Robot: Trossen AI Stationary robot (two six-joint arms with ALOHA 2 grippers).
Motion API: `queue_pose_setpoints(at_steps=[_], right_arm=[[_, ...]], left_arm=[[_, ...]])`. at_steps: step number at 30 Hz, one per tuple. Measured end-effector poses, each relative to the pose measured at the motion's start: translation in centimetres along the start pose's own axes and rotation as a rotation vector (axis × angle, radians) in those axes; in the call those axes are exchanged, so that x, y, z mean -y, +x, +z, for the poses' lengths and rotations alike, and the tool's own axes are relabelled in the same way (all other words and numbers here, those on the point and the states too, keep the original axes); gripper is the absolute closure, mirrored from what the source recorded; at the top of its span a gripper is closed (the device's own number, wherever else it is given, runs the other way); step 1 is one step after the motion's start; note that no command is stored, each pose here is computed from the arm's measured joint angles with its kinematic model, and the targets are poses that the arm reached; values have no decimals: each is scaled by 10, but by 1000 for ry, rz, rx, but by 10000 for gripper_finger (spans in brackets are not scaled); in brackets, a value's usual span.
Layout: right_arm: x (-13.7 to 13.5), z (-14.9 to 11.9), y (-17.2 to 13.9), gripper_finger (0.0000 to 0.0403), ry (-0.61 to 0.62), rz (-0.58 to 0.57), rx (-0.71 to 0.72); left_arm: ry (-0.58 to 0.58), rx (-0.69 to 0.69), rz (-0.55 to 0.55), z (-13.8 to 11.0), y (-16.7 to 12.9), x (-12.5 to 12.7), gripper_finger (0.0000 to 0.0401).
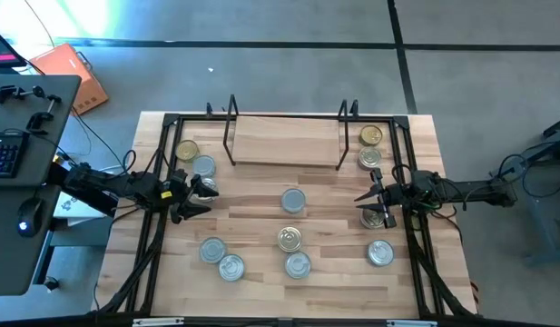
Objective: Stack canned seafood by type on shelf
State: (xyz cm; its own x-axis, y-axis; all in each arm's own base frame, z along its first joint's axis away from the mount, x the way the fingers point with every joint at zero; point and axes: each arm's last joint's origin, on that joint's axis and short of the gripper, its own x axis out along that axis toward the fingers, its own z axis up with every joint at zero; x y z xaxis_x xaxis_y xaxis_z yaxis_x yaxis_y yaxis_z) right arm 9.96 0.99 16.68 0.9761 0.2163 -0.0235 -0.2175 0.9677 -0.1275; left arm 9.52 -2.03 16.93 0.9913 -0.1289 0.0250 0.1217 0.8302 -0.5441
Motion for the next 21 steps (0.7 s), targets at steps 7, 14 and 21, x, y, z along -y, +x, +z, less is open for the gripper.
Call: queue_pose_setpoints(at_steps=[7, 14, 21], right_arm=[[0, 0, 0, 329, 0, 0, 0], [4, 11, -1, 329, 115, -102, 116], [6, 44, -11, 329, 163, -57, 477]], left_arm=[[0, 0, 0, 0, 0, 0, 66], [0, 0, 0, 0, 0, 0, 66], [0, 0, 0, 0, 0, 0, 66]])
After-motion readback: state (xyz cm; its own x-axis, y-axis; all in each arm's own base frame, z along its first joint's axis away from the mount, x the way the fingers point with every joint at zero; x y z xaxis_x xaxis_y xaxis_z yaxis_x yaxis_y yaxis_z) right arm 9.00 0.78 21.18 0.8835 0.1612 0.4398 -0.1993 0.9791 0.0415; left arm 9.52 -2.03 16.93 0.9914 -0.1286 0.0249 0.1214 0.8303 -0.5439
